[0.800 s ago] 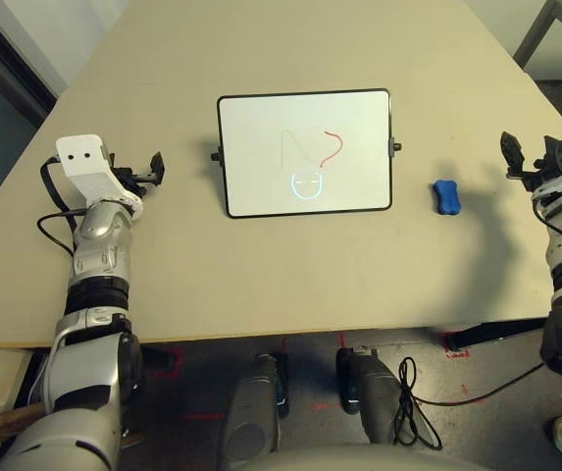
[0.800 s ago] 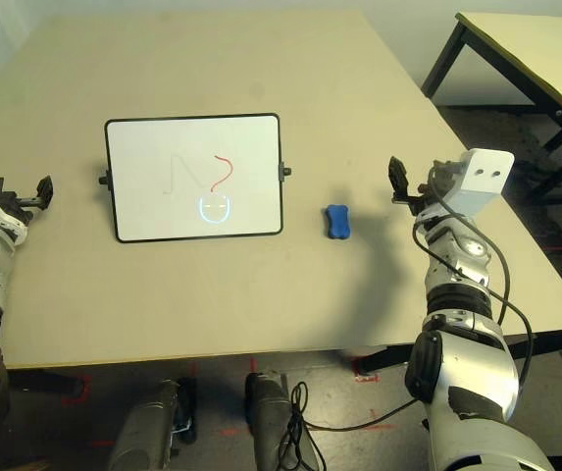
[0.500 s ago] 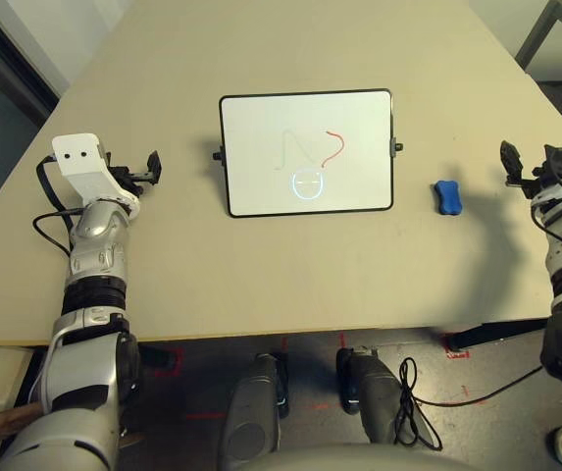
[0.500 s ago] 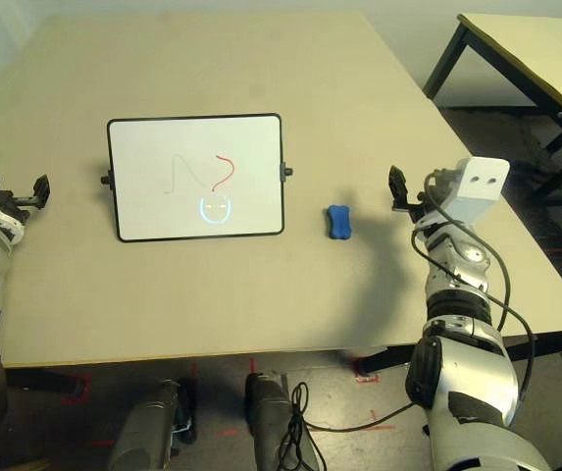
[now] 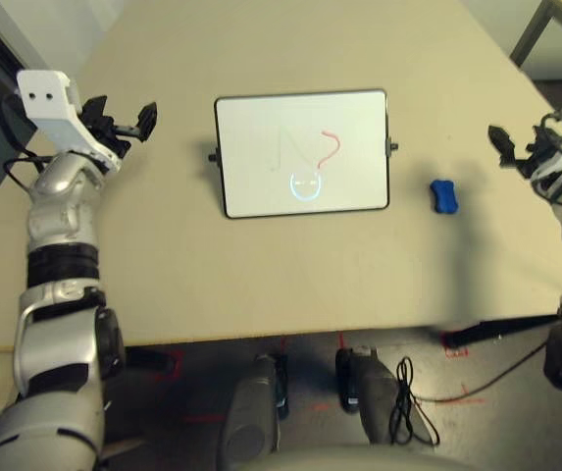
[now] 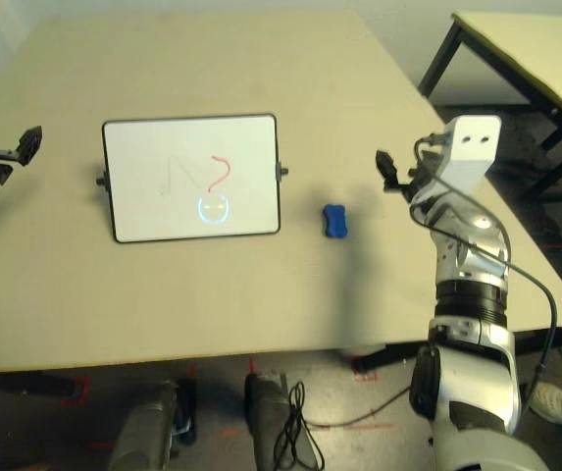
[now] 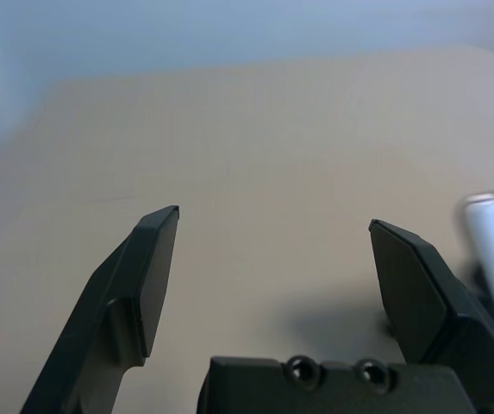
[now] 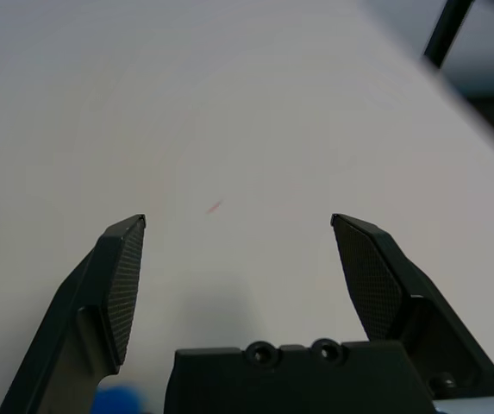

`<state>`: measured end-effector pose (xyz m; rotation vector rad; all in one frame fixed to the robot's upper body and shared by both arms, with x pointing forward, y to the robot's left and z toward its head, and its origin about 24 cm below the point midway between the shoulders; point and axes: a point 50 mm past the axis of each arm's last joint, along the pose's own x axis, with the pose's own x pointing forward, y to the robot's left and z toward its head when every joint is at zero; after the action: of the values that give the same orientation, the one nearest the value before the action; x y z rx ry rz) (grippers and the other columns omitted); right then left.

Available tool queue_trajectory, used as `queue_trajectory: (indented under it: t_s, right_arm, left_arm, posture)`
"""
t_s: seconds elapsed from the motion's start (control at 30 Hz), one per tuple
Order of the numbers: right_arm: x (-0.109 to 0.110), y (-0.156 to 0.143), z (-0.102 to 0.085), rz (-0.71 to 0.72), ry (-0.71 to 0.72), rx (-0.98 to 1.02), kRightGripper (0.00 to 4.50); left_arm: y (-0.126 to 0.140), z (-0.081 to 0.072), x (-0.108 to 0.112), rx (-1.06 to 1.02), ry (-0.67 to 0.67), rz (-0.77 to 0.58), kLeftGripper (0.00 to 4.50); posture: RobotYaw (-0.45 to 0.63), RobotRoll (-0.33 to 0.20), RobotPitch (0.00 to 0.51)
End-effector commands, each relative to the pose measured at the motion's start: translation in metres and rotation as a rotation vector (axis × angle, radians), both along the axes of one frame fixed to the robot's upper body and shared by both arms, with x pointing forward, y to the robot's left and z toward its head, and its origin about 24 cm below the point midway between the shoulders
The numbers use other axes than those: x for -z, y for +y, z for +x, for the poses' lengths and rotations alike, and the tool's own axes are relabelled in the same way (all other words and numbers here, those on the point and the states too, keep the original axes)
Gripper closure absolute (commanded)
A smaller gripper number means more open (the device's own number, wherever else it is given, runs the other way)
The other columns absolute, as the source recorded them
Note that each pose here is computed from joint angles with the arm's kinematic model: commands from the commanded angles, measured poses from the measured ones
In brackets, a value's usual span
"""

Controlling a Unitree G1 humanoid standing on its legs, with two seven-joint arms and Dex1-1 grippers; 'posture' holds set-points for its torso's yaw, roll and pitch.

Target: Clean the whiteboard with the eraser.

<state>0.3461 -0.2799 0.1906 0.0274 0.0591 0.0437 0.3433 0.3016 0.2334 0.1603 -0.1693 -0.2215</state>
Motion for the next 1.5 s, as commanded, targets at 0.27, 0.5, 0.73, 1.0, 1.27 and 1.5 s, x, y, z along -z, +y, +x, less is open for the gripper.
queue_trajectory:
  t_s: [0.27, 0.5, 0.73, 1.0, 1.27, 1.5]
  right_arm:
    - [0.02, 0.035, -0.009, 0.003, 0.17, -0.029, 0.03]
    - [0.028, 0.044, -0.015, -0.018, 0.23, -0.016, 0.03]
    - [0.037, 0.046, -0.023, -0.033, 0.282, -0.004, 0.03]
    - [0.045, 0.046, -0.029, -0.041, 0.313, 0.012, 0.03]
    - [0.052, 0.049, -0.033, -0.028, 0.324, 0.03, 0.03]
    - [0.056, 0.051, -0.033, -0.02, 0.333, 0.035, 0.98]
  left_arm:
    - [-0.071, -0.017, 0.0, 0.365, 0.139, 0.105, 0.0]
    - [-0.095, -0.023, 0.011, 0.46, 0.186, 0.127, 0.0]
    - [-0.108, -0.02, 0.02, 0.509, 0.217, 0.151, 0.0]
    - [-0.119, -0.016, 0.026, 0.538, 0.22, 0.17, 0.0]
    - [-0.121, -0.014, 0.028, 0.538, 0.22, 0.158, 0.0]
    - [-0.122, -0.013, 0.029, 0.538, 0.219, 0.151, 0.0]
  posture:
    - [-0.01, 0.0, 0.195]
    - [-0.02, 0.0, 0.197]
    - [-0.04, 0.0, 0.201]
    - [-0.06, 0.0, 0.204]
    - [-0.06, 0.0, 0.203]
    - [-0.06, 0.0, 0.203]
